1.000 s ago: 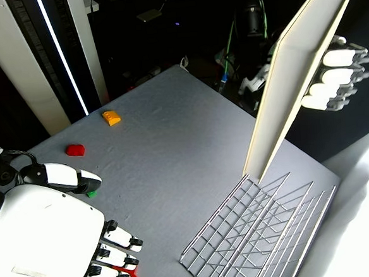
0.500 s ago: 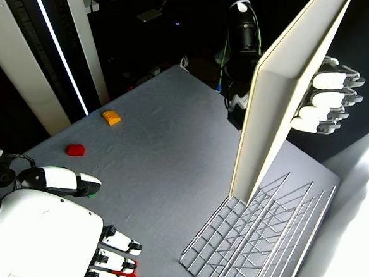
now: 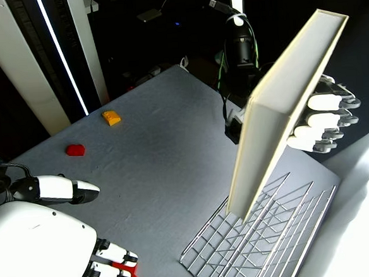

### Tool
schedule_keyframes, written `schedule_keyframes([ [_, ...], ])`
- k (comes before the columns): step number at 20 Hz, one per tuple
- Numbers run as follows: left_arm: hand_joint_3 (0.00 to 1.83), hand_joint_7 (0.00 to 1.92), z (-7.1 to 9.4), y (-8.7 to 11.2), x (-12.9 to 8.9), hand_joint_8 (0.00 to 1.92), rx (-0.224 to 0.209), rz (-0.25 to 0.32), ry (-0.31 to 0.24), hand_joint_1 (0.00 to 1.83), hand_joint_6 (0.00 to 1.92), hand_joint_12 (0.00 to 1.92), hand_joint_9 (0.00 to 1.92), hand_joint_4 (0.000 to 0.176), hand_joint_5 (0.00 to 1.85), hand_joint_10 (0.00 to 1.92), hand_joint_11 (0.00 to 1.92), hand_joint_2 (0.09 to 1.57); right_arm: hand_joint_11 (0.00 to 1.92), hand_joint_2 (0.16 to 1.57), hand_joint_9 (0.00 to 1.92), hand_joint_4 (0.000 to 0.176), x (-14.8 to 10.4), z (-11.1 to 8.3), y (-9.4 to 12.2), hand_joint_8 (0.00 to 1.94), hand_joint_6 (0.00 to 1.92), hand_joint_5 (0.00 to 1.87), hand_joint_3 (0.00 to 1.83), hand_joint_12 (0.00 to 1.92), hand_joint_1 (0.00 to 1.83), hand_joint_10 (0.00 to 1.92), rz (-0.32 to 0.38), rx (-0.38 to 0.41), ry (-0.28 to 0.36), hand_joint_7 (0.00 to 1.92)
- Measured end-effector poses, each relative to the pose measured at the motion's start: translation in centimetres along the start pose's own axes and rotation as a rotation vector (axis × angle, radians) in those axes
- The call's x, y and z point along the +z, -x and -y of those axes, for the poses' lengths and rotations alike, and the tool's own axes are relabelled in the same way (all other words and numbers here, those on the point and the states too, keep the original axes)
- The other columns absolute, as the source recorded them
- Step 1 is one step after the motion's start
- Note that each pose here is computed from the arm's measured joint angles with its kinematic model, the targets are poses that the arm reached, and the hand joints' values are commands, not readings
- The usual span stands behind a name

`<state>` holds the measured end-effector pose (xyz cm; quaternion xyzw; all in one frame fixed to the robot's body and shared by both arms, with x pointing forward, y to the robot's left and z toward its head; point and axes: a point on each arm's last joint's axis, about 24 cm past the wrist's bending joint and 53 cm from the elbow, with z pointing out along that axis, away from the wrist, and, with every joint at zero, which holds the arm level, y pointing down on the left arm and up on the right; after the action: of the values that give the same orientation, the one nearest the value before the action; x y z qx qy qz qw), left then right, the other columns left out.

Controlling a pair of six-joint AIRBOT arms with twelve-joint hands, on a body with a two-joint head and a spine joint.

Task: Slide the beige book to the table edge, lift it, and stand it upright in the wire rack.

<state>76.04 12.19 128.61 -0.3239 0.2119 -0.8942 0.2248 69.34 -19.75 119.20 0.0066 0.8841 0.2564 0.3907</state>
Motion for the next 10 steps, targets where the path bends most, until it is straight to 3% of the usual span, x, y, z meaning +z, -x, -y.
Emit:
schedule_keyframes([
  [3,0.0,0.59,-0.7,0.1,0.0,1.31,-0.031,0.006,0.008,1.47,1.3,1.6,0.7,0.0,0.72,1.36,0.76,1.21,0.0,1.05,0.31,0.0,0.0,0.2,0.1,0.0,0.0,0.29,0.0,0.78,0.25,0.0,0.002,0.004,-0.004,0.29],
  [10,0.0,0.59,-2.3,-0.2,-0.3,1.28,-0.043,0.002,0.023,1.47,1.29,1.6,0.7,0.0,0.74,1.36,0.75,1.21,0.0,1.05,0.29,0.0,0.0,0.3,0.1,0.0,0.0,0.27,0.0,0.72,0.23,0.0,0.002,0.005,-0.004,0.28],
])
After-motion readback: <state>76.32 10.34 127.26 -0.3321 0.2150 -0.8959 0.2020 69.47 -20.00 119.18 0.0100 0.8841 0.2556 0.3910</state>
